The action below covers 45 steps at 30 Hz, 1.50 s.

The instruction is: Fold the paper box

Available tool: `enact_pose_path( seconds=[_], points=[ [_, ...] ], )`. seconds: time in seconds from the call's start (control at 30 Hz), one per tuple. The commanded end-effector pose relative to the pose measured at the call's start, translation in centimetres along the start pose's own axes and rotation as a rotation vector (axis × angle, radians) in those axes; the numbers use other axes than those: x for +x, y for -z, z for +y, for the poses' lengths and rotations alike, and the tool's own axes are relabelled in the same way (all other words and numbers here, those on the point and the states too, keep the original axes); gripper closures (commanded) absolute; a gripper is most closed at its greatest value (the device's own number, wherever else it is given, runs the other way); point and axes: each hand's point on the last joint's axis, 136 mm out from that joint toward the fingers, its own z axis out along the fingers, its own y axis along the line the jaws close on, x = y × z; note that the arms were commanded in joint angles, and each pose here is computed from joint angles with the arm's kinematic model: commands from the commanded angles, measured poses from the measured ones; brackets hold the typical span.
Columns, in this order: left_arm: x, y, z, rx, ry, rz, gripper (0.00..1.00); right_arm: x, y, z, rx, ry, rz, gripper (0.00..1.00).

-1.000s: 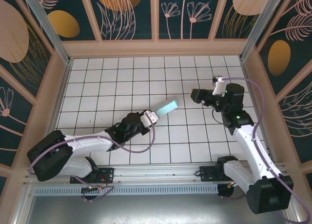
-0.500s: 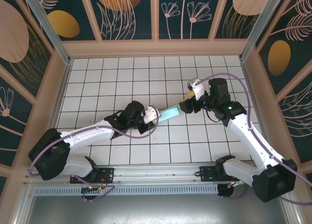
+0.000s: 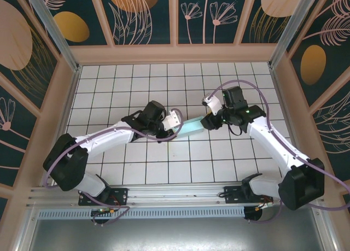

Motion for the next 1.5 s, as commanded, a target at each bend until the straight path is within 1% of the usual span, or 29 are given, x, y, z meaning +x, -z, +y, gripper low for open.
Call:
enact_pose_path(
  seconds=[0.0,0.3,0.37,0.43,0.47,0.53,0.8,0.83,0.87,1.0,1.03,1.17,1.33,1.47],
  points=[
    [3.6,-1.0,-1.1,0.075,0.007,0.133,0.75,-0.6,0.0,-1.0,0.034,0.014,0.021,0.57],
    [3.9,-1.3,-1.0,0.09,0.017,0.14,0.76,1.0,-1.4,-2.1,0.017,-0.031,0.071,0.59],
    [4.0,-1.4,-0.8,0.086,0.023,0.145,0.76,1.4,-1.5,-2.3,0.017,-0.043,0.081,0.66],
    [4.0,-1.5,-0.6,0.084,0.027,0.145,0.76,1.7,-1.7,-2.3,0.013,-0.052,0.09,0.68],
    [4.0,-1.6,-0.6,0.084,0.028,0.146,0.76,1.8,-1.7,-2.3,0.01,-0.054,0.092,0.7],
    [4.1,-1.8,-0.5,0.086,0.03,0.148,0.76,1.9,-1.9,-2.2,0.001,-0.058,0.1,0.72],
    [4.6,-2.4,-0.6,0.105,0.041,0.165,0.76,1.9,-2.5,-2.0,-0.029,-0.07,0.116,0.93],
    [4.6,-2.5,-0.5,0.105,0.044,0.165,0.76,1.9,-2.5,-2.0,-0.03,-0.073,0.117,0.99],
    [4.6,-2.5,-0.5,0.105,0.049,0.166,0.75,1.8,-2.5,-2.0,-0.033,-0.077,0.116,1.0],
    [4.6,-2.8,-0.4,0.102,0.069,0.165,0.75,1.4,-2.4,-2.1,-0.024,-0.126,0.108,1.0],
    [3.7,-2.8,0.0,0.092,0.069,0.144,0.74,1.2,-2.4,-2.2,-0.015,-0.146,0.103,1.0],
    [2.5,-3.1,0.9,0.057,0.087,0.11,0.73,0.9,-2.5,-3.8,0.08,-0.297,0.076,1.0],
    [1.9,-3.7,1.6,0.033,0.127,0.085,0.72,0.8,-2.9,-3.9,0.1,-0.468,0.044,1.0],
    [2.0,-4.1,1.9,0.025,0.148,0.094,0.72,0.8,-2.6,-4.3,0.137,-0.545,-0.002,1.0]
  ],
)
